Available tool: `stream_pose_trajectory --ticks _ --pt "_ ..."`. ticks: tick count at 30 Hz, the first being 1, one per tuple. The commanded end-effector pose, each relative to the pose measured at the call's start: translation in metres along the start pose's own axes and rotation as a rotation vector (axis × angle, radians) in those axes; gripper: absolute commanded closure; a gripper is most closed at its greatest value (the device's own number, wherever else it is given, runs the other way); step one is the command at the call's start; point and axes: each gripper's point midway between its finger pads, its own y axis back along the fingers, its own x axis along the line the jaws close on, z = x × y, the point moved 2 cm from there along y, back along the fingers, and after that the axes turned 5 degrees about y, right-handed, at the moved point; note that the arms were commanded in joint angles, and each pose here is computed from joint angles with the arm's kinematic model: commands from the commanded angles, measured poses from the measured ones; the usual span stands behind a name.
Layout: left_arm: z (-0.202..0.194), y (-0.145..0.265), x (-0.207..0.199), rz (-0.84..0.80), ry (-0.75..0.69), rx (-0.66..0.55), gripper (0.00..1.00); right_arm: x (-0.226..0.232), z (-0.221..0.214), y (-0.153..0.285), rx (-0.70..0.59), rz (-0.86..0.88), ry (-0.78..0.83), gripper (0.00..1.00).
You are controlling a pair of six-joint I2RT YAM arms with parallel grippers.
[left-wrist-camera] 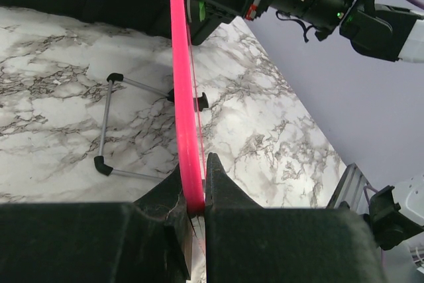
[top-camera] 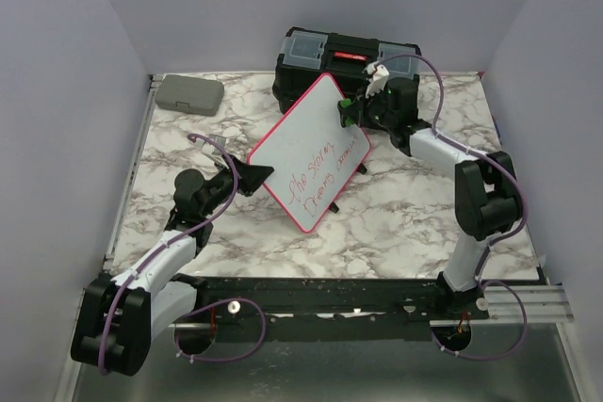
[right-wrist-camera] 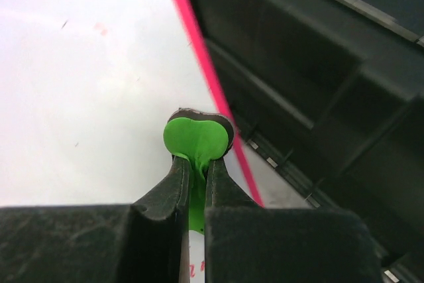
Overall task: Erase the whiteboard
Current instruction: Erase the whiteboard at the whiteboard stand.
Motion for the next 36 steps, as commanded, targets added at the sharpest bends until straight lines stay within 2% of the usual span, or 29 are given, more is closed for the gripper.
stream_pose_trajectory --ticks 1,6,10,13,19,27,32,36 --pt "-0.035 0.007 -0.023 -0.179 -0.099 0.183 1.00 0.066 -0.034 0.009 0.091 0.192 0.025 0.99" --pt "-0.035 0.007 -0.024 -0.177 -0.097 0.183 1.00 0.098 0.007 0.006 0.001 0.236 0.058 0.99" --pt "-0.034 0.008 -0.024 -0.175 -0.098 0.181 1.00 0.081 0.041 -0.007 -0.060 0.137 0.069 0.99" --pt "-0.034 0.010 -0.025 -0.175 -0.102 0.180 1.00 0.061 0.051 -0.017 -0.066 0.065 0.071 0.99" --pt "-0.036 0.012 -0.025 -0.174 -0.105 0.179 1.00 0.010 0.035 -0.024 -0.016 -0.062 0.025 0.99" --pt "-0.036 0.010 -0.025 -0.178 -0.103 0.180 1.00 -0.005 -0.003 -0.014 0.053 -0.105 0.037 0.99" --pt "-0.034 0.011 -0.026 -0.178 -0.105 0.175 1.00 0.010 -0.015 -0.013 0.074 -0.016 0.012 0.99" --pt "-0.034 0.010 -0.026 -0.177 -0.105 0.176 1.00 0.051 -0.010 -0.001 0.032 0.149 0.010 0.99"
